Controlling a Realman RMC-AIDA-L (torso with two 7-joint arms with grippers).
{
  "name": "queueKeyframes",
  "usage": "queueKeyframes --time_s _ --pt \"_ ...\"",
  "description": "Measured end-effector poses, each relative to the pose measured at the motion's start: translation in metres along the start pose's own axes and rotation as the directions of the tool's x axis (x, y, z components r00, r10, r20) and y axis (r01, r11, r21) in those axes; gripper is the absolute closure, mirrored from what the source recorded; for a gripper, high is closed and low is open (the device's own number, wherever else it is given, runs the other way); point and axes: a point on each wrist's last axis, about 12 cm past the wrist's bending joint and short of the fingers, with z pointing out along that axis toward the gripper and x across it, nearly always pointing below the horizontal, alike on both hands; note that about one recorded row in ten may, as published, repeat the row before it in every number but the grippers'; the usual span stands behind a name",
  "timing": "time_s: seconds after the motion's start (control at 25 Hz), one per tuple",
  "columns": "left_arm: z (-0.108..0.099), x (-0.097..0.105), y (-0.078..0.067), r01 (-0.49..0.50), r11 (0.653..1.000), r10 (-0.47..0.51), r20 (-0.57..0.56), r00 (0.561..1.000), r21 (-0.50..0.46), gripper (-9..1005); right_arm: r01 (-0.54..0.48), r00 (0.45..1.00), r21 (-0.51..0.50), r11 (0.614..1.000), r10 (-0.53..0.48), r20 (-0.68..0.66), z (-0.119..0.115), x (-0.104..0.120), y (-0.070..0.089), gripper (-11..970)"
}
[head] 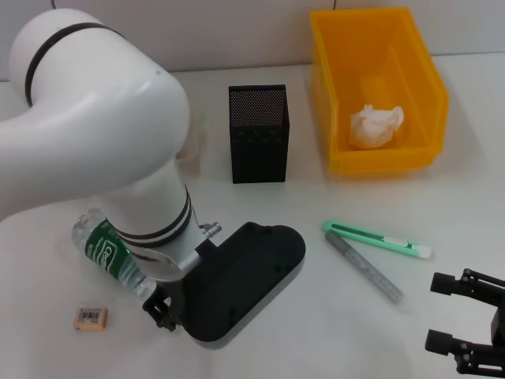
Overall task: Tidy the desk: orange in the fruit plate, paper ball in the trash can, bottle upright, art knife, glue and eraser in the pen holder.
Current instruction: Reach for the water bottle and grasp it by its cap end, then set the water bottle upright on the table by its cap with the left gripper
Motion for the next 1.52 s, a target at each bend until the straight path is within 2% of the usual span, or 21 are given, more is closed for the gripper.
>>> queueKeyframes --time_s 0.2,0.64,1.24,1.52 --pt "0.001 0.002 0.002 0.001 1.0 -0.001 -0.01 1.0 -0.013 543 -0.007 1.0 0.008 1.0 0.007 -0.006 0.0 0.002 -0.001 125" --pt "0.0 -0.001 0.001 -0.032 0.999 0.032 -0.026 0.999 -0.002 544 -0.011 1.0 0.011 1.0 0.011 -0.006 0.0 0.004 0.0 125" --pt "-0.019 -0.009 -0.005 -0.012 1.0 0.012 0.001 1.0 0.022 545 -0.003 1.0 0.008 1.0 0.003 0.001 0.001 0.002 -0.001 125" --pt "-0.046 0.007 -0.004 0.107 0.994 -0.103 0.123 0.987 -0.031 552 0.007 1.0 0.015 1.0 -0.007 0.009 0.0 0.0 -0.002 126"
